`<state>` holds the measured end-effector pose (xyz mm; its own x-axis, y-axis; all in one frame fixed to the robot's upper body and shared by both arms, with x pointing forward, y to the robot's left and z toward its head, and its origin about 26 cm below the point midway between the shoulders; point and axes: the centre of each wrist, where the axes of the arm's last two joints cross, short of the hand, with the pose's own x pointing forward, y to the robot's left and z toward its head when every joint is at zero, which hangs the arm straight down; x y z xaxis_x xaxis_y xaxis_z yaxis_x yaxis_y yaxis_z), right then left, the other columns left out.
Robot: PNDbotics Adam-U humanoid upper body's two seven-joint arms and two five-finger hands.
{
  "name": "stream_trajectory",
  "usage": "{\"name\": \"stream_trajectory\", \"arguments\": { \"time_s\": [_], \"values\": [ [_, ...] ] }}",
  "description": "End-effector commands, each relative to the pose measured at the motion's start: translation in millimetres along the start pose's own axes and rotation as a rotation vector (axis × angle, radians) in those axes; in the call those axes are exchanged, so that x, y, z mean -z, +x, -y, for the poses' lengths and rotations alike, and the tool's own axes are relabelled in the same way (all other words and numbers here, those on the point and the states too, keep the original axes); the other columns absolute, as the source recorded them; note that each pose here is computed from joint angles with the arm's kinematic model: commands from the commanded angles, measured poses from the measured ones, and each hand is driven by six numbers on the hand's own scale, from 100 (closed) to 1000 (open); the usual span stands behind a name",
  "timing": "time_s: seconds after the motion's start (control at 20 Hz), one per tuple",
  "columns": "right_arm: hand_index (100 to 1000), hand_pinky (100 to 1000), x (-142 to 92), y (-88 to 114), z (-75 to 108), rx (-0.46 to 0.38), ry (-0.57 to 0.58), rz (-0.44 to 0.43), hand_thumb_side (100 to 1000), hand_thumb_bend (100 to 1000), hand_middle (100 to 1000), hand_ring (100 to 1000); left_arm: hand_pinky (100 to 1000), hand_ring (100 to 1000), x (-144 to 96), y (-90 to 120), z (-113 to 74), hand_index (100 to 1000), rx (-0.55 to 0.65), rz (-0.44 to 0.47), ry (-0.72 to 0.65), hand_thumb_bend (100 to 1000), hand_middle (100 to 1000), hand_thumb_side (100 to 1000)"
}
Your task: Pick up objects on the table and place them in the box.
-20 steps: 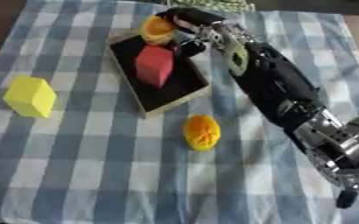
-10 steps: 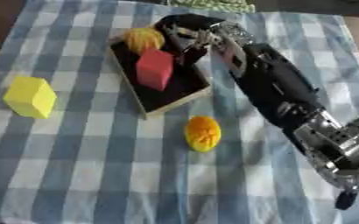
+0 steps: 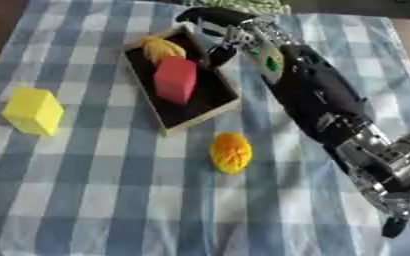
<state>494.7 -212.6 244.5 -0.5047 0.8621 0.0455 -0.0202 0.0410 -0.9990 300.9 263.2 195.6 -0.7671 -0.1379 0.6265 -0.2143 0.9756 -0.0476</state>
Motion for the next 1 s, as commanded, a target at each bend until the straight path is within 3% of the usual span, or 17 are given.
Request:
{"name": "stream_trajectory", "arguments": {
  "time_s": [0.05, 0.1, 0.25, 0.4, 0.75, 1.0],
  "values": [
    [1000, 999, -12, 1, 42.7, -0.025, -0.109, 0.015, 100, 160, 931, 1000, 783, 745, 4, 6, -3.8, 842, 0.01, 0.027, -0.001, 234, 786, 571],
    [1000, 981, -19, 2, 52.2, -0.036, -0.136, 0.021, 100, 100, 914, 1000, 783, 746, 4, 6, -4.9, 842, 0.015, 0.027, 0.001, 234, 786, 571],
    [991, 955, -45, 5, 75.0, -0.083, -0.182, 0.047, 100, 100, 890, 988, 784, 746, 3, 5, -8.1, 842, 0.032, 0.026, 0.005, 235, 786, 570],
    [965, 940, -78, 10, 83.9, -0.105, -0.162, 0.1, 111, 100, 880, 976, 784, 746, 2, 5, -9.8, 842, 0.043, 0.025, 0.005, 235, 787, 569],
    [961, 930, -149, 38, 74.2, -0.084, -0.067, 0.234, 196, 100, 875, 955, 784, 747, 1, 4, -11.9, 842, 0.056, 0.019, 0.005, 233, 787, 569],
    [966, 929, -182, 62, 61.0, -0.092, 0.001, 0.281, 243, 100, 883, 952, 785, 747, 1, 4, -11.5, 842, 0.055, 0.017, 0.001, 233, 788, 568]
  ]
}}
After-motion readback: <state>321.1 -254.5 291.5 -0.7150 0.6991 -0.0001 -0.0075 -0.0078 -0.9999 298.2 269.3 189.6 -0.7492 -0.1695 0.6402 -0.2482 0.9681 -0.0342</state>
